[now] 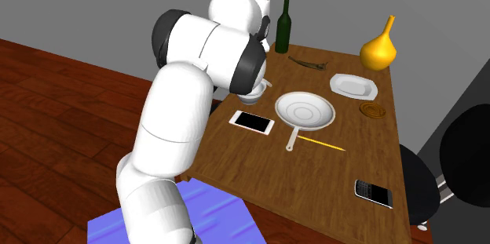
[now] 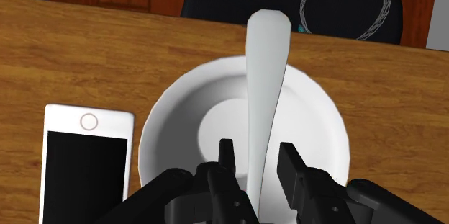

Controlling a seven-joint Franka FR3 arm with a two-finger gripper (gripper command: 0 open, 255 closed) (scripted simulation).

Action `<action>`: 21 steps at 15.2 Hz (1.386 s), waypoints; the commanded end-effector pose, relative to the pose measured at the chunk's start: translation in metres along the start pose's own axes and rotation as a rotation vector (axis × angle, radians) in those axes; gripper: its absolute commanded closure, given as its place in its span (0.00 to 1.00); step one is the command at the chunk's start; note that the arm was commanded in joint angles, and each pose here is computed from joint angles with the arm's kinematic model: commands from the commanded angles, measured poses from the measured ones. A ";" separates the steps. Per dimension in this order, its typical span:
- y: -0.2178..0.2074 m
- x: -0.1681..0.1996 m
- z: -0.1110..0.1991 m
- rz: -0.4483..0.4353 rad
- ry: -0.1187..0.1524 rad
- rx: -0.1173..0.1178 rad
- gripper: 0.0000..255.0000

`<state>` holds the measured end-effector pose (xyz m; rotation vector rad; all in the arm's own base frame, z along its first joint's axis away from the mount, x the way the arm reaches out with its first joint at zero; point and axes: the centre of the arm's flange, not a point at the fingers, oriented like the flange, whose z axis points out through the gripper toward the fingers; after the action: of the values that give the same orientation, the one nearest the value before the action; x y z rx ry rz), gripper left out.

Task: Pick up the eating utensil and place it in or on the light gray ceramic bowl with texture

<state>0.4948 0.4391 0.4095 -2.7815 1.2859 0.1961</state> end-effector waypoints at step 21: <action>0.001 0.001 -0.037 0.000 0.000 0.001 0.00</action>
<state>0.4986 0.4338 0.4436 -2.7800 1.2856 0.1947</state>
